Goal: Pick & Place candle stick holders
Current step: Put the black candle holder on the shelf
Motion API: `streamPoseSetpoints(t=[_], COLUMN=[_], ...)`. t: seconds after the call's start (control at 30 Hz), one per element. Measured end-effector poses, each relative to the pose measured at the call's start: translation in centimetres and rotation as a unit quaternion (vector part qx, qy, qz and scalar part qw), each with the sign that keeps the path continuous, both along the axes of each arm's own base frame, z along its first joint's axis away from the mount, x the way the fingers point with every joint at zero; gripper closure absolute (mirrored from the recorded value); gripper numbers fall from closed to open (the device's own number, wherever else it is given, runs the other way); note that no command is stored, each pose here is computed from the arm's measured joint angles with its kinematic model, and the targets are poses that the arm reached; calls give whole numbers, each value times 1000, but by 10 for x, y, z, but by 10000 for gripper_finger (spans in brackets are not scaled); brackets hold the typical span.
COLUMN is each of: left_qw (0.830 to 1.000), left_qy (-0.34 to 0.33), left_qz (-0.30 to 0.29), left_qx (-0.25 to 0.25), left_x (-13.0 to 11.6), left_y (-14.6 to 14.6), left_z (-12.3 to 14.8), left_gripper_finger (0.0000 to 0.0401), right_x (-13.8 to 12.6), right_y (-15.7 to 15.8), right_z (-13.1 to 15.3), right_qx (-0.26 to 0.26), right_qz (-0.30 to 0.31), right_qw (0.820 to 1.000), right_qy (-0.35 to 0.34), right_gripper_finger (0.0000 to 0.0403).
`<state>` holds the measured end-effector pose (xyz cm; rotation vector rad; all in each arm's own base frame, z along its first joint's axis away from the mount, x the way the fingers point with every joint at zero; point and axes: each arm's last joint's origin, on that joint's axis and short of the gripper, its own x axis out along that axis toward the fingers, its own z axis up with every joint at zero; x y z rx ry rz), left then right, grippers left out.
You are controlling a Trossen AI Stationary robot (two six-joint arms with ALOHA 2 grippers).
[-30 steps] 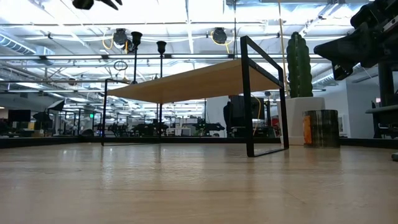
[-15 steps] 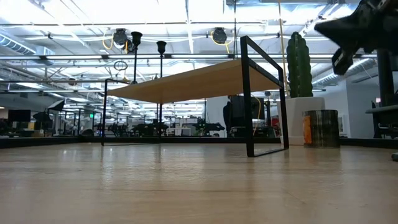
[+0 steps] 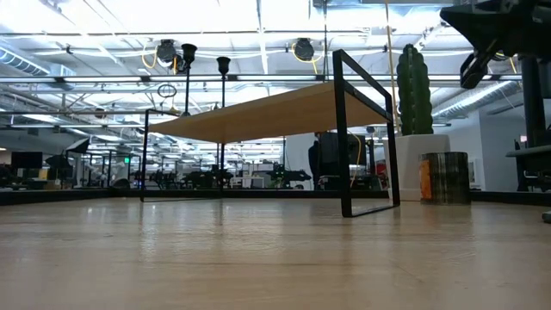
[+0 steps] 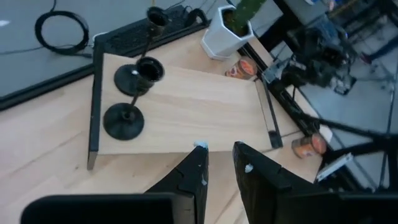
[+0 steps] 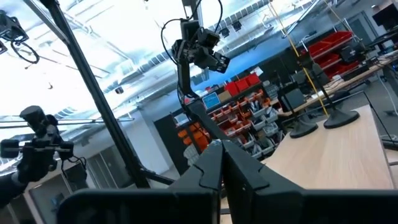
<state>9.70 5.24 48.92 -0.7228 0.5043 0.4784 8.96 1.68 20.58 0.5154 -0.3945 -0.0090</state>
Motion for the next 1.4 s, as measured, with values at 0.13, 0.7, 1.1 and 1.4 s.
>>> streamPoseSetpoints(t=[0.13, 0.7, 1.1, 1.4], left_qw=[998, 975, 957, 941], left_qy=[6, -107, -181, -227], left_qz=[-56, -174, -204, -227], left_qx=[21, 86, 100, 112], left_x=[6, 44, 29, 19], left_y=[-10, -61, -85, -88], left_z=[-4, -126, -189, -210], left_gripper_finger=[320, 320, 320, 320], right_x=[0, 0, -5, -5], right_y=[0, 3, 5, 6], right_z=[0, 0, 10, 10], right_qx=[34, 29, -13, -45], right_qz=[14, 70, 105, 102], right_qw=[999, 997, 992, 991], right_qy=[-4, -9, -67, -69], right_gripper_finger=[399, 399, 399, 399])
